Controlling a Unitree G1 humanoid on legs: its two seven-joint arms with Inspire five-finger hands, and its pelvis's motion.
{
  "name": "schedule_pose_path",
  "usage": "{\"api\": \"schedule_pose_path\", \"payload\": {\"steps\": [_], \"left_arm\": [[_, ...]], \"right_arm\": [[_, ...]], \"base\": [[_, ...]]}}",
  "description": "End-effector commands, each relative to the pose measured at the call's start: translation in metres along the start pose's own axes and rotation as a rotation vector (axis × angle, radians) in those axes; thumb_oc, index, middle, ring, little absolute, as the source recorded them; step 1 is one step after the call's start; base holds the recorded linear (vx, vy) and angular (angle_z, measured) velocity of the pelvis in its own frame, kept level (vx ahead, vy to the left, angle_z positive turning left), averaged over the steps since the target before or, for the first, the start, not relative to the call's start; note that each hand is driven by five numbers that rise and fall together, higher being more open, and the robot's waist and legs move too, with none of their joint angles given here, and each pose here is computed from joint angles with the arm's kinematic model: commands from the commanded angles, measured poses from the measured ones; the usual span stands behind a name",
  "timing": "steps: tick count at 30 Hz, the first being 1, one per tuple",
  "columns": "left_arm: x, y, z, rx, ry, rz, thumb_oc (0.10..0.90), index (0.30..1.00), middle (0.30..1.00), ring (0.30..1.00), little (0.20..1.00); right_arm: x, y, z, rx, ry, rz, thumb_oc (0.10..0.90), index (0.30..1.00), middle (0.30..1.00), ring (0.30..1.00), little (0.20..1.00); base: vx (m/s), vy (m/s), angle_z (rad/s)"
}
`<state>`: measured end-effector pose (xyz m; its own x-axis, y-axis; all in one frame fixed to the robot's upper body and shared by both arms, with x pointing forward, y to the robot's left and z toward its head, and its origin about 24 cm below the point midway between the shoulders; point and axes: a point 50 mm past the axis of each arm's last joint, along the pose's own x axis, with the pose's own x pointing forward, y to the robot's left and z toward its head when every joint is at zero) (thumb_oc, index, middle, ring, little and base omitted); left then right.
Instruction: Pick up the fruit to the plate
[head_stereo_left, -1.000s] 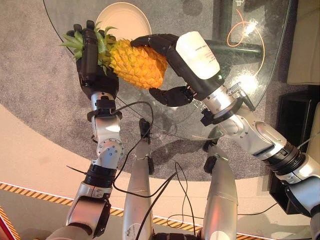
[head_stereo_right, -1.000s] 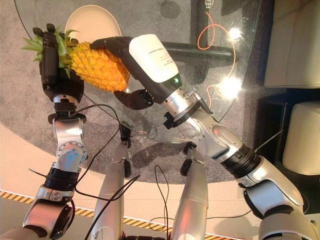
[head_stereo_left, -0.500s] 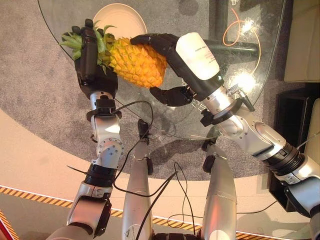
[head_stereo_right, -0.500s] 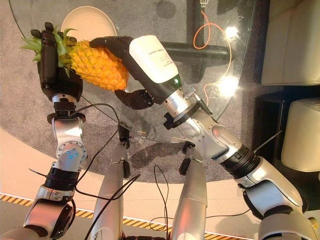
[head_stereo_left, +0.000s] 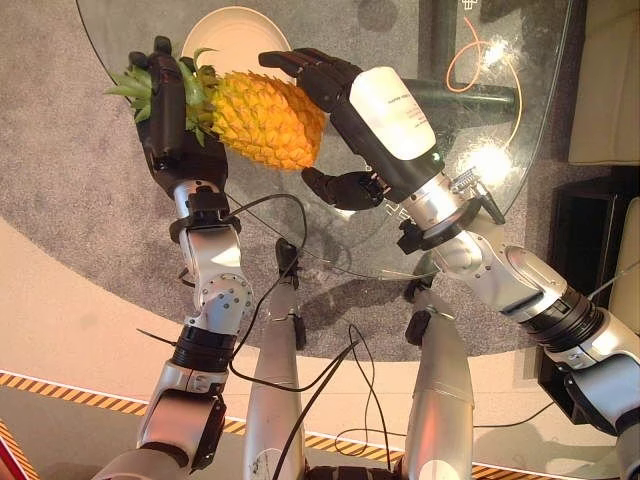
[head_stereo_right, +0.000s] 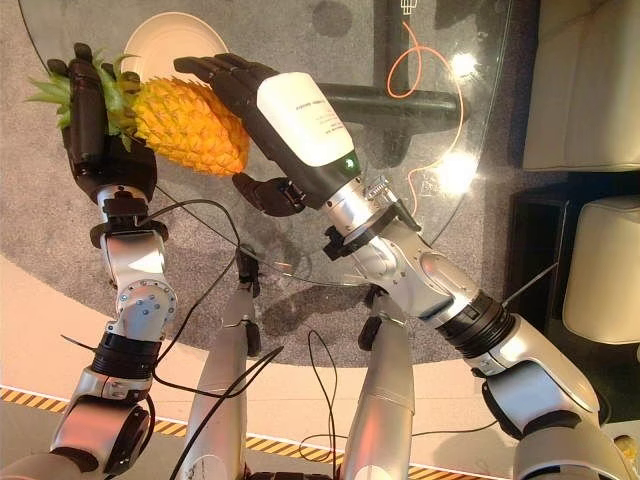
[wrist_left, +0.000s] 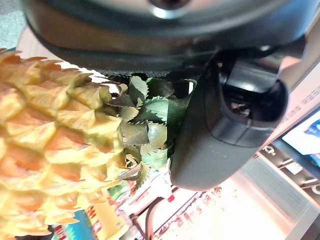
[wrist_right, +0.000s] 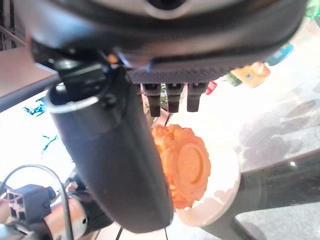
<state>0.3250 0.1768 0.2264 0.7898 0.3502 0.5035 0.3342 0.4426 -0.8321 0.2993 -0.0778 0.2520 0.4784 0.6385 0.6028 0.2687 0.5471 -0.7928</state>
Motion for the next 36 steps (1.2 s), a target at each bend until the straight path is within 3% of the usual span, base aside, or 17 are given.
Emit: {"api": "schedule_pose_path", "payload": {"steps": [1,23,36], "left_arm": [[0.004,-0.061,0.038,-0.047,-0.263,-0.268,0.100,0.300,0.300,0.300,0.200],[0.007,-0.064,0.044,0.109,-0.394,-0.199,0.100,0.300,0.300,0.300,0.200],[0.009,-0.073,0.052,0.347,-0.574,-0.210,0.100,0.300,0.300,0.300,0.200]], "right_arm": [[0.027,-0.044,0.042,0.018,-0.245,-0.215,0.800,0.900,0.900,0.900,0.900],[0.022,-0.049,0.018,0.052,-0.097,-0.364,0.800,0.900,0.900,0.900,0.900],[-0.001,-0.046,-0.033,0.012,0.173,-0.469,0.800,0.900,0.900,0.900,0.900]], "base": [[0.00,0.000,0.00],[0.00,0.000,0.00],[0.00,0.000,0.00]]}}
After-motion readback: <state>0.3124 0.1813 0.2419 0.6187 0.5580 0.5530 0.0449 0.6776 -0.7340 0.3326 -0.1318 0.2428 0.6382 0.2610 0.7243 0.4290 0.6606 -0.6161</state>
